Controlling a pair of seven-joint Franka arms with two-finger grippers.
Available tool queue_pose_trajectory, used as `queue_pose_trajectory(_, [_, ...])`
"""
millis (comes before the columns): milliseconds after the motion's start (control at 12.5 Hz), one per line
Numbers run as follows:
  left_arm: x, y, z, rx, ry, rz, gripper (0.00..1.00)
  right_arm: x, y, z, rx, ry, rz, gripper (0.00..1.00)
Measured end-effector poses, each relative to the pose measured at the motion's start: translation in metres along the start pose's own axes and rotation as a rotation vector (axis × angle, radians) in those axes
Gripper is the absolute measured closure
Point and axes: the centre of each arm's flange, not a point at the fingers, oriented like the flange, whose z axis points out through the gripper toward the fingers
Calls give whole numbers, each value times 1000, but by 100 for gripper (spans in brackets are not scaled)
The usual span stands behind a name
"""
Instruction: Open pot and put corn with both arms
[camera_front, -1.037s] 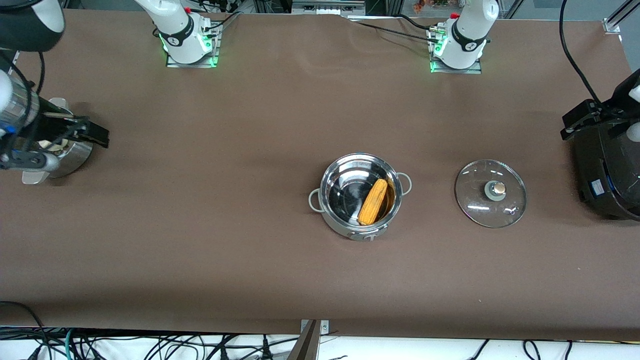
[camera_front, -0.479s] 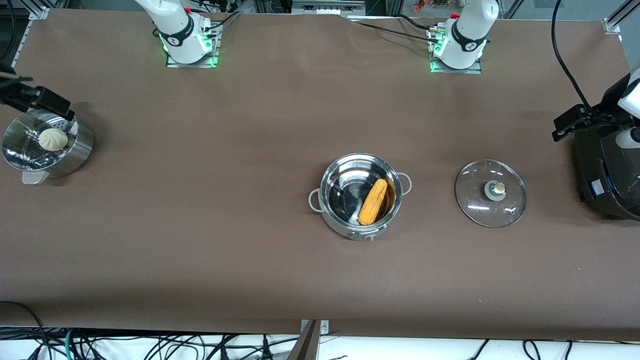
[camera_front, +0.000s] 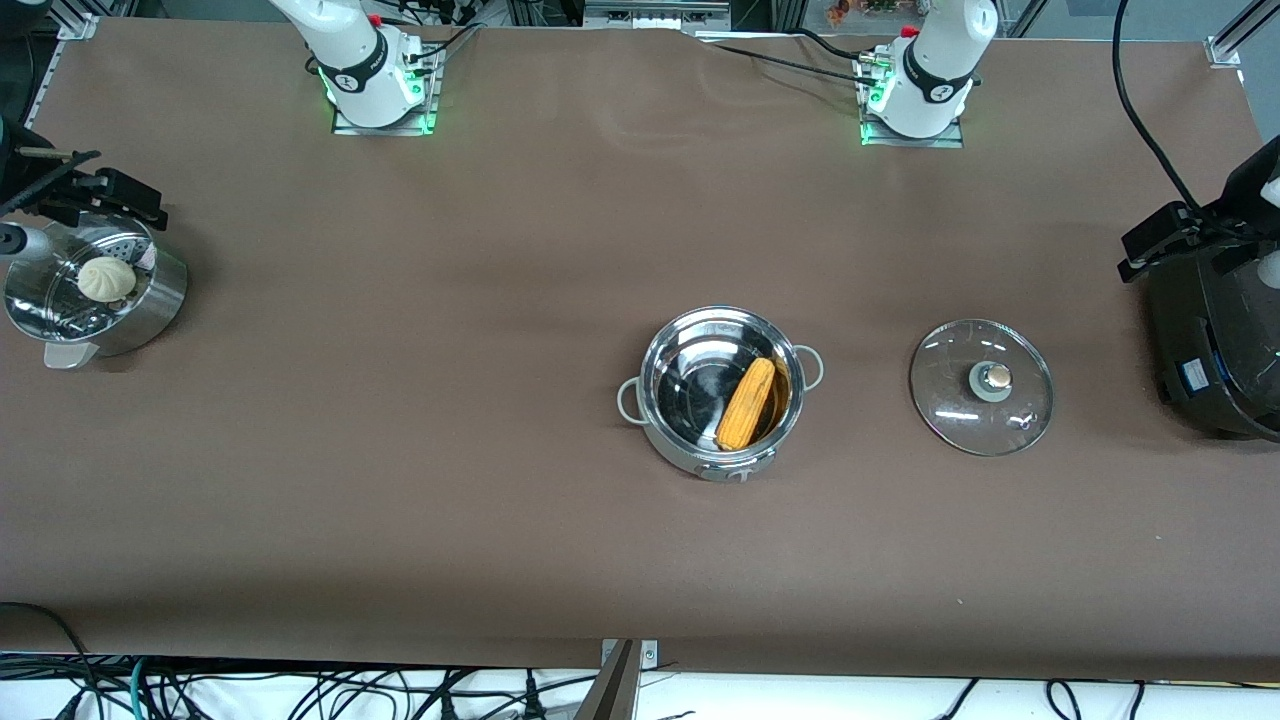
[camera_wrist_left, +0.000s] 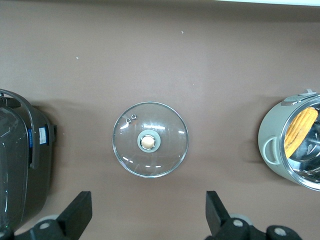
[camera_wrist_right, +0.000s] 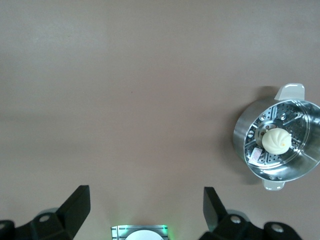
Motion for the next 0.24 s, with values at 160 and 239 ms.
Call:
queue_pose_trajectory(160, [1,2,3,0,-10,-12,0,6,0,0,1,4,-6,0])
queue_pose_trajectory(239, [1,1,5,1,-18,-21,0,7,1,-1,1,6,-6,0])
